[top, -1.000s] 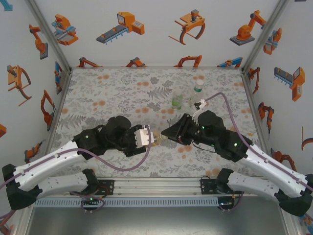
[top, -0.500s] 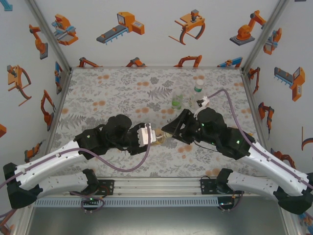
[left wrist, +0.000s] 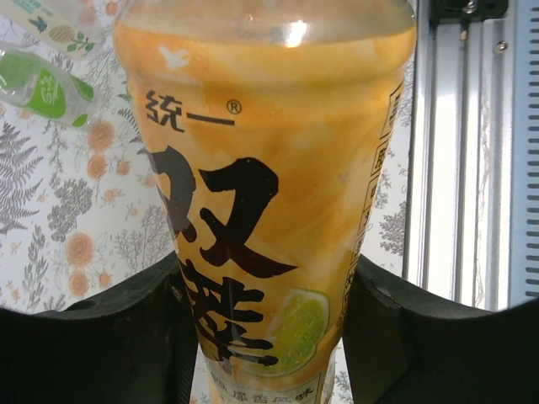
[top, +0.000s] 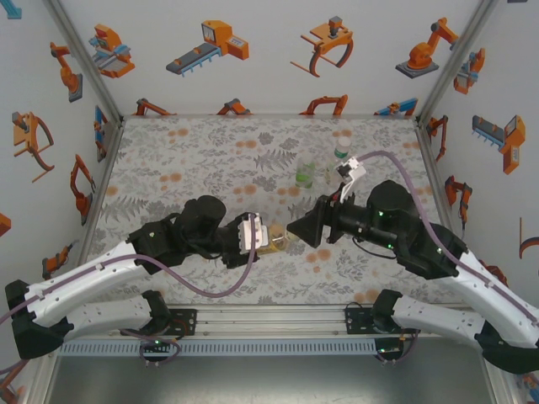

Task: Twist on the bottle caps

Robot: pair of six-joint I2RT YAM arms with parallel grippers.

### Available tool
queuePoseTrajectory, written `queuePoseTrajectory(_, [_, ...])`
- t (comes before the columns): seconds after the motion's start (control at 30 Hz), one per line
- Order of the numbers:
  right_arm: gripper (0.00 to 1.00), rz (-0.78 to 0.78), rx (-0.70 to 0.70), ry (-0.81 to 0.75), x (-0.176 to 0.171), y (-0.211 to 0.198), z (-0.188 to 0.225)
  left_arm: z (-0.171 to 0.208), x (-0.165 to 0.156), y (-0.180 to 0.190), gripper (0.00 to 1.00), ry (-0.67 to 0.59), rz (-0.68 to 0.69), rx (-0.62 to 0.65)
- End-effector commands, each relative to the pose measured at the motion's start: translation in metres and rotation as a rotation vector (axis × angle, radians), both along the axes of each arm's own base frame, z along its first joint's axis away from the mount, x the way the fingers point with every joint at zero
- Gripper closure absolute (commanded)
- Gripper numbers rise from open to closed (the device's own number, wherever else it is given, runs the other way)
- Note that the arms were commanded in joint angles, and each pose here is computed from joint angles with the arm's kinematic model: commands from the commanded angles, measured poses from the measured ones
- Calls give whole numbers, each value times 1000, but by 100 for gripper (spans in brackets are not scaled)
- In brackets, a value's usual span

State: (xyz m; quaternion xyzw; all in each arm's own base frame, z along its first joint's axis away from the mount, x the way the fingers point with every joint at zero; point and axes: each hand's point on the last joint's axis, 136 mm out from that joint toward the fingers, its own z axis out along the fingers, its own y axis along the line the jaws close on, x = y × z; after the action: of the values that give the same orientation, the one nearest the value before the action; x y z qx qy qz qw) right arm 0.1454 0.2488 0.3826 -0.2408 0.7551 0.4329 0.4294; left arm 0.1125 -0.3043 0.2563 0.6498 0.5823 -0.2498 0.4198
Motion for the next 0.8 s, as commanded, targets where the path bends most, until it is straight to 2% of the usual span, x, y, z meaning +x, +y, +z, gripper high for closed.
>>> queuePoseTrajectory(0.0, [36,319,-54,-377,-45,5,33,27,-16,-3,100,-2,-85,-73])
queuePoseTrajectory(0.13, [36,587,-141,-595,-84,1,25,31,-26,-2,100,23,-127,-88])
queuePoseTrajectory(0.23, [36,693,-198,-702,-95,-2,16,34,-32,-2,100,44,-150,-99])
queuePoseTrajectory(0.4, [41,722,-245,-775,-90,3,12,36,-34,-1,100,56,-159,-99])
queuePoseTrajectory(0.77, [55,746,-198,-795,-86,20,20,36,-35,1,100,51,-155,-94])
